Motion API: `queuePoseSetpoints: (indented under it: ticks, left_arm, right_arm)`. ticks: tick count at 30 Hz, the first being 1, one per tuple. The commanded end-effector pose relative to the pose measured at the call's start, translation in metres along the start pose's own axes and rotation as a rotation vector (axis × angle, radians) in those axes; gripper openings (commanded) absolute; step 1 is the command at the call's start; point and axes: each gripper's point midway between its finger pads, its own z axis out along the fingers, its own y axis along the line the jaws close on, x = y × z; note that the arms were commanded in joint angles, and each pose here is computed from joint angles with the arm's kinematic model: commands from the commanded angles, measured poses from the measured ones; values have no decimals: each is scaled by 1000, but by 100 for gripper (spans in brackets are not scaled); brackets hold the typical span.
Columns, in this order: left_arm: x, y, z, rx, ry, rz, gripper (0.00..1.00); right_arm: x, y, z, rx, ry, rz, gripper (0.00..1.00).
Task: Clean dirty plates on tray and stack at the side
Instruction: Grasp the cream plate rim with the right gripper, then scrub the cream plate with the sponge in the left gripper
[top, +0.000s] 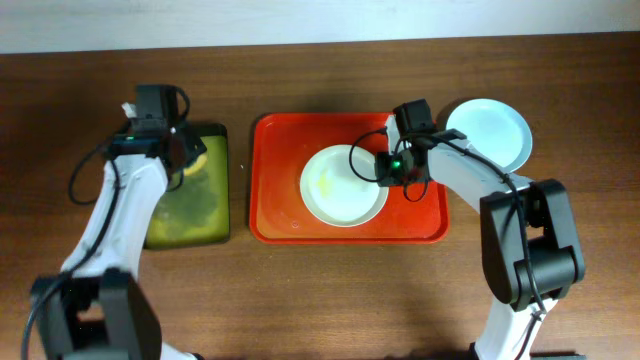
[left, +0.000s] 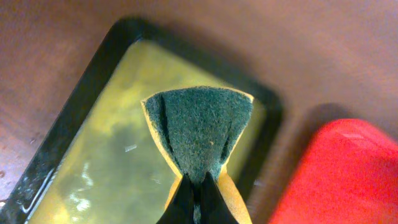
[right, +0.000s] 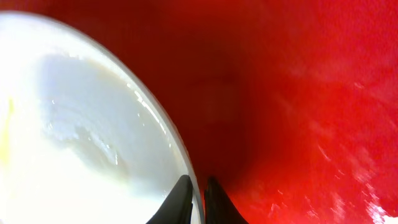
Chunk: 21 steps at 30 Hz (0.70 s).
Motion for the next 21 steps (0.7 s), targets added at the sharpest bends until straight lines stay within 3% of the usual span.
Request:
queuePoseSetpoints:
  ticks: [1,5,7,10,21]
  left_arm:
    - [21,-46,-15,208,95,48,0]
    - [65,-89,-7,252,173,162,0]
    - [90,-107,-1,259,216,214,0]
    - [119,-133,8,285,248,281,0]
    - [185,-204,35,397,247,408,0]
  right_arm:
    - [2,16,10,-26,-2,-16,11]
    - [-4,30,12,-36,-37,34,11]
    - [-4,30,12,-36,-36,38,4]
    - [-3,30,12,-36,-31,82,4]
    - [-2,30,12,-38,-27,84,4]
